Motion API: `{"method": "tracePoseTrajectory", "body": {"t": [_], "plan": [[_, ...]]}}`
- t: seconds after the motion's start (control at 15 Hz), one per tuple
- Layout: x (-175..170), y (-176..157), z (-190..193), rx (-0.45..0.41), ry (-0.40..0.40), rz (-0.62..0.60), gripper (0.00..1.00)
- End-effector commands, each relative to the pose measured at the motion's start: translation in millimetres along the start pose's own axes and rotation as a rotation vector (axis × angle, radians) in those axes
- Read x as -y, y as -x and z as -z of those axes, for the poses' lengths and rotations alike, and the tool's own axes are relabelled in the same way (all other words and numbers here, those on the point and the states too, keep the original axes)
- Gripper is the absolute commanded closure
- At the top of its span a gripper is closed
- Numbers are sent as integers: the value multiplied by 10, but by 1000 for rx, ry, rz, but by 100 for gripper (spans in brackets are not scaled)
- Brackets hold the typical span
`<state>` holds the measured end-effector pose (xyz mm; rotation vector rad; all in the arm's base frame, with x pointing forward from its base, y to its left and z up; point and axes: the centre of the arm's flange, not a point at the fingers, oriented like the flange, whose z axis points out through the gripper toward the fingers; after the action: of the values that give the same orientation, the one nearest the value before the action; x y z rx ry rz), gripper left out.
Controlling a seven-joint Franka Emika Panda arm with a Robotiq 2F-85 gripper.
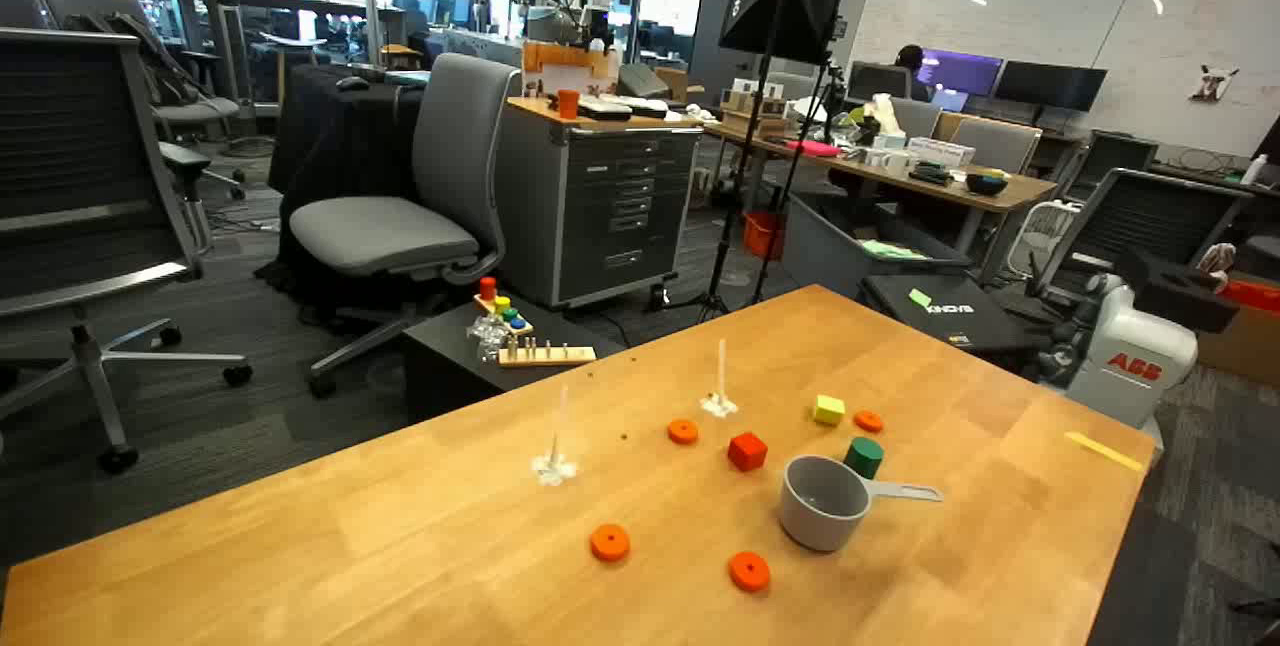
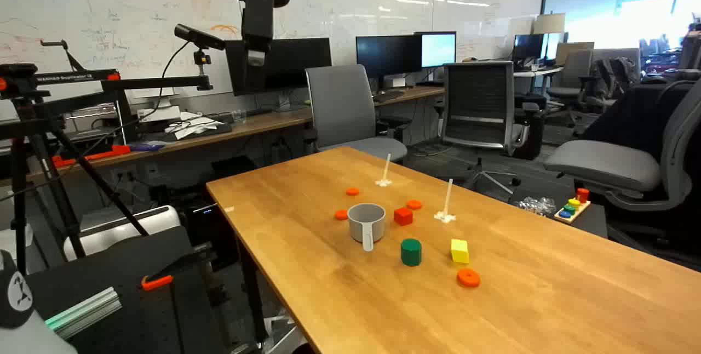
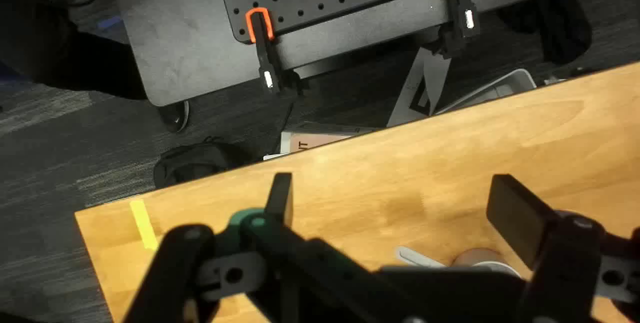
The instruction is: Put the blocks in the gray pot one at a time
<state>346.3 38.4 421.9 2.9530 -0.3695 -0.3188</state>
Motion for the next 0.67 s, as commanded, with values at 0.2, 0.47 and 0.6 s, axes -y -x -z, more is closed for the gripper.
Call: {"method": "tracePoseTrajectory", "body": {"t": [0.2,0.47,0.6], "plan": [[1,-2,-2,0,0,0,0],[1,-2,-2,0,0,0,0],[-34,-166,70,-54,-26,81,0]]}}
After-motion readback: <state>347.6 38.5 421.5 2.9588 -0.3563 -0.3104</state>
